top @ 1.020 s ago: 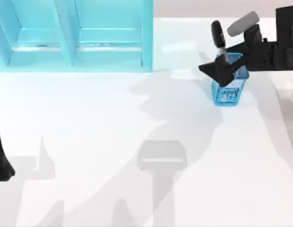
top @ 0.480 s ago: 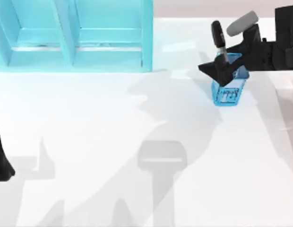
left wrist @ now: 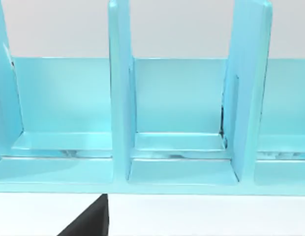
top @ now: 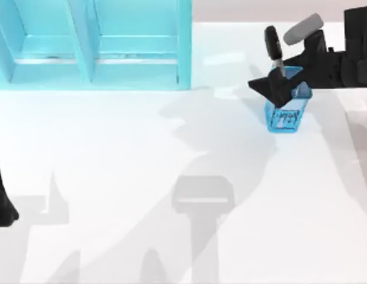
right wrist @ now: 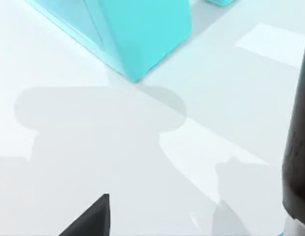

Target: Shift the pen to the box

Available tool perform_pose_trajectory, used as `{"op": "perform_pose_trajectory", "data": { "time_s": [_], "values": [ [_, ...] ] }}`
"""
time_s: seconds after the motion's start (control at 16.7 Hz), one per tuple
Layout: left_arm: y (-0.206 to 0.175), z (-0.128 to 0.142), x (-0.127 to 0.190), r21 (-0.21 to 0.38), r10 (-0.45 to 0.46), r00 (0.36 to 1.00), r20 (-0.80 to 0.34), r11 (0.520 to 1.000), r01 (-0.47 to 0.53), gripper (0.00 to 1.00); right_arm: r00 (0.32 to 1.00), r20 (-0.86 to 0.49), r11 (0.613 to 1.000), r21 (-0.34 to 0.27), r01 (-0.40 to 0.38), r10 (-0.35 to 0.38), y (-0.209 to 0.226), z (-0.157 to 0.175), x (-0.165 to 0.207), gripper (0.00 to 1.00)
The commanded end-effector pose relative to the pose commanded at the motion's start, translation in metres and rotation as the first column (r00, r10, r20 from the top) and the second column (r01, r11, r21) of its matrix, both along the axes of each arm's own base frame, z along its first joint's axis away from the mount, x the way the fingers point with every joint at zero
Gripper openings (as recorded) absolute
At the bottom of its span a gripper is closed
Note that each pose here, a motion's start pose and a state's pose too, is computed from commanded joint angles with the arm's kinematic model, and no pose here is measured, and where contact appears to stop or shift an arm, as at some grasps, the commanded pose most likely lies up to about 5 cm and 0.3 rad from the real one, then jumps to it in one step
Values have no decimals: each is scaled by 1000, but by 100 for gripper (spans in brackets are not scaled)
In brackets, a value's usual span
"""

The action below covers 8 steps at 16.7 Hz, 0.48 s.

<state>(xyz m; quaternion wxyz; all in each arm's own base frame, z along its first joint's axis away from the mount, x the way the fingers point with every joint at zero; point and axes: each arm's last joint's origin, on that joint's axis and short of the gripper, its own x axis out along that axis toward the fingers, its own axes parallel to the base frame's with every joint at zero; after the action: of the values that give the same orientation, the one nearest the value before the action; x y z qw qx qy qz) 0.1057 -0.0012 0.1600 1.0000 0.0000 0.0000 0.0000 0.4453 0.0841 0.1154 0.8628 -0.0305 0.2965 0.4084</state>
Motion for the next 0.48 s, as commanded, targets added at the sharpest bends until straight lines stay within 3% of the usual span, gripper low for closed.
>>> {"op": "perform_pose_trajectory", "data": {
  "time_s": [0.48],
  "values": [
    [0,0,0,0,0,1000,0,1000,0,100,1000,13,1000,-4,-16,16,-18,20,11,0]
  ]
}}
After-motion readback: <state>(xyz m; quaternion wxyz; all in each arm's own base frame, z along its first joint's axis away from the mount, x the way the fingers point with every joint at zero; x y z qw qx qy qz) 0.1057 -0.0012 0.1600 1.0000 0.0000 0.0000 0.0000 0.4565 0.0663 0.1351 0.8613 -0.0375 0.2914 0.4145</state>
